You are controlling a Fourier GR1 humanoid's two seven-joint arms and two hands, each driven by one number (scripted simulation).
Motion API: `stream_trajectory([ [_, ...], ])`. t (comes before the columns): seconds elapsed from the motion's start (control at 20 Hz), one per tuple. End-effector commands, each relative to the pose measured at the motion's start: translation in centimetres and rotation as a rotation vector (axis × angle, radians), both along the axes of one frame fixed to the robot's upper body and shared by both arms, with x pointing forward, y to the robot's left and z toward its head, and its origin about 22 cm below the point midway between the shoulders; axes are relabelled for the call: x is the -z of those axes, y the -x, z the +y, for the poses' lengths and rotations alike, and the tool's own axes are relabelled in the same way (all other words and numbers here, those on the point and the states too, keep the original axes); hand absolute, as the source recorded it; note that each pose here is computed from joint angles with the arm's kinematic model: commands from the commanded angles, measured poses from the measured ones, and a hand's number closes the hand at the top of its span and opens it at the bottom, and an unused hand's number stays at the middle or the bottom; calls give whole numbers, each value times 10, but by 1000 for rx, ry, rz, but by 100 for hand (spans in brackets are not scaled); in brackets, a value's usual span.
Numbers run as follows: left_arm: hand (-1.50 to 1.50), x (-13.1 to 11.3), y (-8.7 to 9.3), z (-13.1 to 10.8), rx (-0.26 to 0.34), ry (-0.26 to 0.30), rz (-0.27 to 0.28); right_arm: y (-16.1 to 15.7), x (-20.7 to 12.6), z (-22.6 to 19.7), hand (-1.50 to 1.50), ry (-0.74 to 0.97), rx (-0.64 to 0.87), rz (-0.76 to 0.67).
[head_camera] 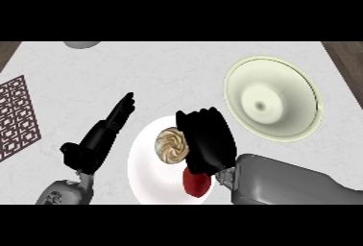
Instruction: Pick the cupcake from the plate and place it in the bowl
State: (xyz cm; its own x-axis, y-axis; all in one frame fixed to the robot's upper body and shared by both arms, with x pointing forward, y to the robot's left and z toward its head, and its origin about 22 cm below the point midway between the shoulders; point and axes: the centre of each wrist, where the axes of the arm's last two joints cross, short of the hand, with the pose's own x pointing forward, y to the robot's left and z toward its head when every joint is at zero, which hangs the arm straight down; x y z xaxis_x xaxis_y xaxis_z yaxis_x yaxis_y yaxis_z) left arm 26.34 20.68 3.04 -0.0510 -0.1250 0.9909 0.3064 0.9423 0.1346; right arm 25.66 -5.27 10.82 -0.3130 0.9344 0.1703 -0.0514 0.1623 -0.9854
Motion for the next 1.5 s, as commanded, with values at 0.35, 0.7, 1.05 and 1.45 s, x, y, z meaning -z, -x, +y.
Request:
stream_trajectory([
  [0.35,0,9,5,-6,22,9,-8,3,-98,-55,150,-387,146,-186],
  [0.7,0,2,-11,0,44,6,0,-37,-63,-117,150,-208,274,-251],
  [1.05,0,-5,-4,-4,51,-9,-8,-91,-57,-154,150,-150,363,-371],
  [1.45,0,-2,-4,-1,49,-17,-19,-117,-14,-189,150,-178,392,108],
])
